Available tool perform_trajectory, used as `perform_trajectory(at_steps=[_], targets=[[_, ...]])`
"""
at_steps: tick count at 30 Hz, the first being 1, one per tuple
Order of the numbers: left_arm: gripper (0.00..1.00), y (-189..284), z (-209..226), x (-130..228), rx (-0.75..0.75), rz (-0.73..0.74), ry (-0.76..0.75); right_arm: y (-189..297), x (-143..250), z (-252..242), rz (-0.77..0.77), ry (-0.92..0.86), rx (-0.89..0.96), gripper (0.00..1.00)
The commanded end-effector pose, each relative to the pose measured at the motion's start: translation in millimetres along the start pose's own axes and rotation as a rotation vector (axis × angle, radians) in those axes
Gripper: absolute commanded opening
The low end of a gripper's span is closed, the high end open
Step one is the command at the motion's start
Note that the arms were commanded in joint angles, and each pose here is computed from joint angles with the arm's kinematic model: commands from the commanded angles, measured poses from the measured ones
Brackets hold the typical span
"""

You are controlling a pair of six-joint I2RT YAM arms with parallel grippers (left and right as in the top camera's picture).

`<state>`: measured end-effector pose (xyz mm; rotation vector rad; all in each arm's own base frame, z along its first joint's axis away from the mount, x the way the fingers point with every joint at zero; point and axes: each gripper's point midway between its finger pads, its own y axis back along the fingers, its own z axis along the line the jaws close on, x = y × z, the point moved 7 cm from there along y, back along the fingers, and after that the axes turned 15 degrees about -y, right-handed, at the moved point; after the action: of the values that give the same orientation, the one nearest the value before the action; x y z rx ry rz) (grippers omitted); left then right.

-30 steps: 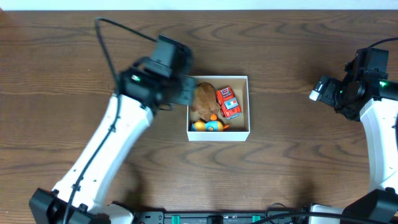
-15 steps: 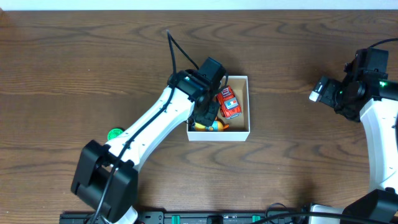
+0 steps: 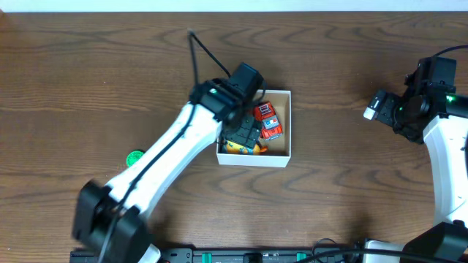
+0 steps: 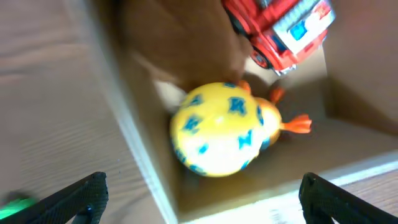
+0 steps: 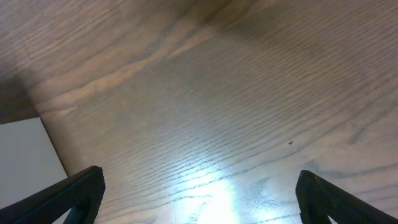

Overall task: Pack container
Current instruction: 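Carry the yellow ball into the box and release it, then move the left gripper to the green spiky ball and grasp it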

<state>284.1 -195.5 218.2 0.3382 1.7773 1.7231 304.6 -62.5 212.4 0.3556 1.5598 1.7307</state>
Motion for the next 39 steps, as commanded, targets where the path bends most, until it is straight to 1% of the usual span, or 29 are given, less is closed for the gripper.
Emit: perform_trajectory(at_steps=[1,2,6,10,12,15,18,21,24,27,31,39], targets=[[0.98,55,29,7,-0.147,-0.123,0.12,-4,2,-1,0.019,0.018,0.004,0.99],[0.98,62,35,13,-0.167,-0.129,0.156,-4,2,-1,0.019,0.018,0.004,0.99],[0.98,94,75,46,-0.231,-0.149,0.41,-4,2,-1,0.019,0.018,0.004,0.99],[0.98,104,117,82,-0.287,-0.127,0.685,-4,2,-1,0.018,0.019,0.003,0.99],[0.98,101,134,99,-0.301,-0.091,0.815,-4,2,-1,0.018,0.018,0.003,0.99],[0.98,85,152,119,-0.264,-0.041,0.926,-4,2,-1,0.018,0.018,0.003,0.99],[0.98,59,165,140,-0.214,0.011,1.023,-4,2,-1,0.018,0.018,0.003,0.99],[0.98,27,170,156,-0.128,0.034,1.05,-4,2,-1,0.018,0.018,0.002,0.99],[0.98,-5,170,174,-0.108,0.075,1.079,-4,2,-1,0.017,0.018,0.002,0.99],[0.98,-32,167,184,-0.09,0.109,1.064,-4,2,-1,0.018,0.018,0.002,0.99],[0.98,-58,167,190,-0.08,0.143,1.067,-4,2,-1,0.019,0.018,0.003,0.99],[0.98,-92,173,191,-0.059,0.213,1.072,-4,2,-1,0.02,0.018,0.004,0.99]])
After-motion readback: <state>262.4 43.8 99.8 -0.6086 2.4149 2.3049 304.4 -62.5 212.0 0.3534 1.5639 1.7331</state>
